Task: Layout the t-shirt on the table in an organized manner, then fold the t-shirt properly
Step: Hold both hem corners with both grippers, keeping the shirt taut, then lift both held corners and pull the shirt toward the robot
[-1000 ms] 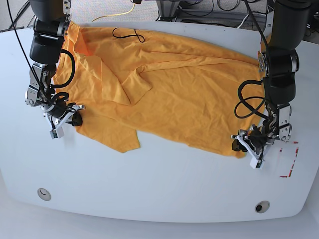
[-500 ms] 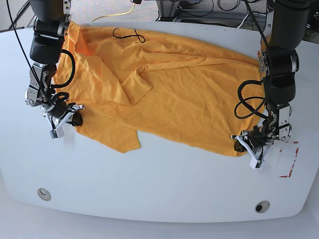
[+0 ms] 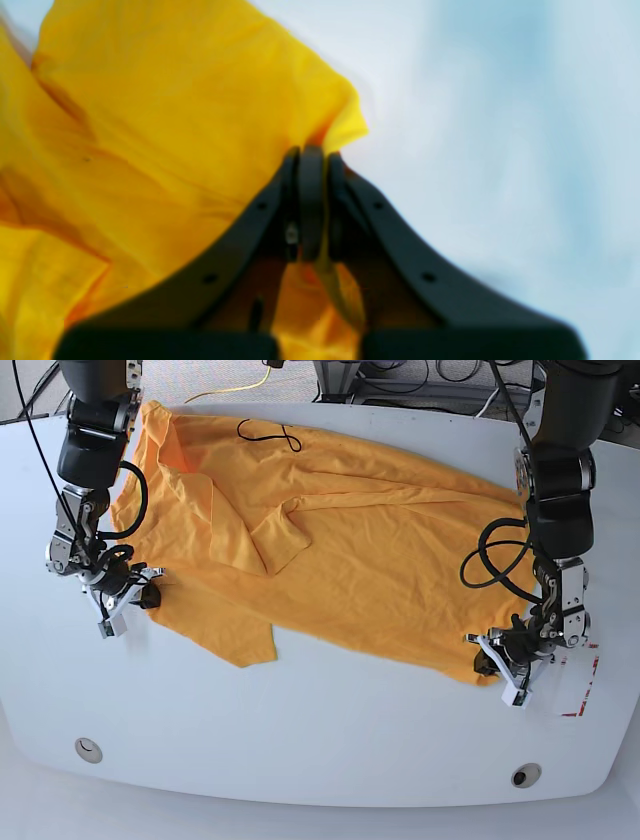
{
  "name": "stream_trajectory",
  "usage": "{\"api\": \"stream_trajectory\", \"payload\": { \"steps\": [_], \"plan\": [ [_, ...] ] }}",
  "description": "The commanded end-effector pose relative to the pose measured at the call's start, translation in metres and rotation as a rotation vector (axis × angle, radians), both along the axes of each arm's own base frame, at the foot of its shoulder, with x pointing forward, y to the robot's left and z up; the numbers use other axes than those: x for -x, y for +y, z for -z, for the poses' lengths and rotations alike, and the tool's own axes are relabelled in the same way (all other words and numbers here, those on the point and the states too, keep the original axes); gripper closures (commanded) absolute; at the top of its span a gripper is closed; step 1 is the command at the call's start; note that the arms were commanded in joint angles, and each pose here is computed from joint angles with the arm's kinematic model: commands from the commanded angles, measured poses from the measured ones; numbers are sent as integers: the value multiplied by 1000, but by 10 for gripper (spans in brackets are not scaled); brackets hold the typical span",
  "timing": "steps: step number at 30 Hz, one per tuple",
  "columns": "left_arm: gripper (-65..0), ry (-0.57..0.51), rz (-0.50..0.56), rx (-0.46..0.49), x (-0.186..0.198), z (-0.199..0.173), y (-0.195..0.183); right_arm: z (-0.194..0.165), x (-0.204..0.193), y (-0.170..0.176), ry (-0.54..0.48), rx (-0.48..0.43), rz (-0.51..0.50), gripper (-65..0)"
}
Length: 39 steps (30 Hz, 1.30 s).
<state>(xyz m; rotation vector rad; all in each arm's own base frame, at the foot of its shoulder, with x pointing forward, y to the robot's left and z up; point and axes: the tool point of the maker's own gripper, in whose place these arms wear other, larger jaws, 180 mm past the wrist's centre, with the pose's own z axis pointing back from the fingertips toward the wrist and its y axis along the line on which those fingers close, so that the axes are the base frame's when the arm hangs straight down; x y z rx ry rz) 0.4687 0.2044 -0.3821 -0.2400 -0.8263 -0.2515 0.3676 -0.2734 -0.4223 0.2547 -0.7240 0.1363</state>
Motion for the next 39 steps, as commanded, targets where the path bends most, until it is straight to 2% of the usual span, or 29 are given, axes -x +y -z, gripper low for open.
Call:
{"api": "stream_trajectory", "payload": {
  "steps": [1,19,27,30,39],
  "plan": [
    [0,-76,8,-11,-11,-25,3,-23,-8,-16,-34,62,-6,-2],
    [0,-96,82,-143,29,-33,-4,-65,7,5,-58,235,-135,-2],
    [0,-117,98,-127,35,-49,-11,-82,25,-3,-62,308,-127,-2],
    [0,-115,94,-152,40,-52,3,-87,31,-6,-46,342,-130,-2],
    [0,-108,89,-134,48,-50,12,-90,59,-6,-27,402,-146,-2]
  ]
}}
